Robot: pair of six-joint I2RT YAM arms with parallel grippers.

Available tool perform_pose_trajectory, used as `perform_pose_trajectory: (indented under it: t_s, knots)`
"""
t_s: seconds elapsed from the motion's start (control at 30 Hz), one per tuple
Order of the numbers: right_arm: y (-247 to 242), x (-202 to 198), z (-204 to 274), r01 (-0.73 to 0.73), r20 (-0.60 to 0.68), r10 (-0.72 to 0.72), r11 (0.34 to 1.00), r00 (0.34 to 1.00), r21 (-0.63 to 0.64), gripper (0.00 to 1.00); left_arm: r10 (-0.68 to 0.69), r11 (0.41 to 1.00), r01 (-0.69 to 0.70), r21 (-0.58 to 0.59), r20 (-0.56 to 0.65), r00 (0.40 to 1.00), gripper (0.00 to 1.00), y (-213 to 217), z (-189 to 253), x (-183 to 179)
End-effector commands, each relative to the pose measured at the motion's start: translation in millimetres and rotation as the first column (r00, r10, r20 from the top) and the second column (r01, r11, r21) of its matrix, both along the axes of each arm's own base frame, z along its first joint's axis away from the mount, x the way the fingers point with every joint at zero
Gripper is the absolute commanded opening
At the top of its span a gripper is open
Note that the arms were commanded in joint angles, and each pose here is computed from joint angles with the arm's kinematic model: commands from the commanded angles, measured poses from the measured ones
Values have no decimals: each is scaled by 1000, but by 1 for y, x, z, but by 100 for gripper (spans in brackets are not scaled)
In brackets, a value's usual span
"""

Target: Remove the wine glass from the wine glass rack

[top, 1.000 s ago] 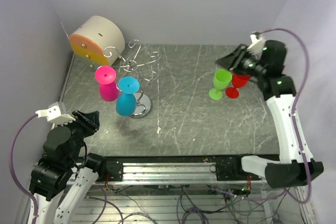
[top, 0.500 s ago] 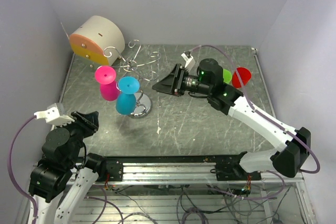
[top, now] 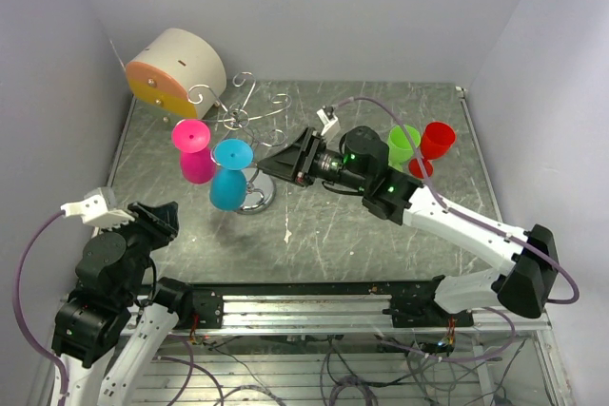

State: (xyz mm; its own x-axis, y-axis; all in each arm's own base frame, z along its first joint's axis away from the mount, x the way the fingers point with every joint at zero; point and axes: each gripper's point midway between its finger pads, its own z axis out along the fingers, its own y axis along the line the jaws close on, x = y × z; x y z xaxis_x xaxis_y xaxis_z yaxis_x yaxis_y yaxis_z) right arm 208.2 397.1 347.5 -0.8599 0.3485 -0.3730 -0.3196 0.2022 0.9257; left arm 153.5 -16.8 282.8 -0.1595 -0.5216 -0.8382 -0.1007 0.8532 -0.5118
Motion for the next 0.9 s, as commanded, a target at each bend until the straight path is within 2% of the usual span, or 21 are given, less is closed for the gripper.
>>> perform_pose_trajectory:
  t_s: [0.0, 0.47, 0.87]
  knots:
    - [7, 8, 7, 50, 1, -50, 996, 999, 73, 34, 20, 1000, -19, -19, 42, 999, 51, 4, 8, -1]
    - [15, 14, 1, 154, -27, -153, 984, 988, 84, 31, 26, 999, -25, -25, 51, 998, 51, 5, 9, -3]
    - [28, 12, -1, 178, -14, -177, 982, 984, 69, 31, 28, 999, -26, -29, 61, 998, 51, 6, 11, -5]
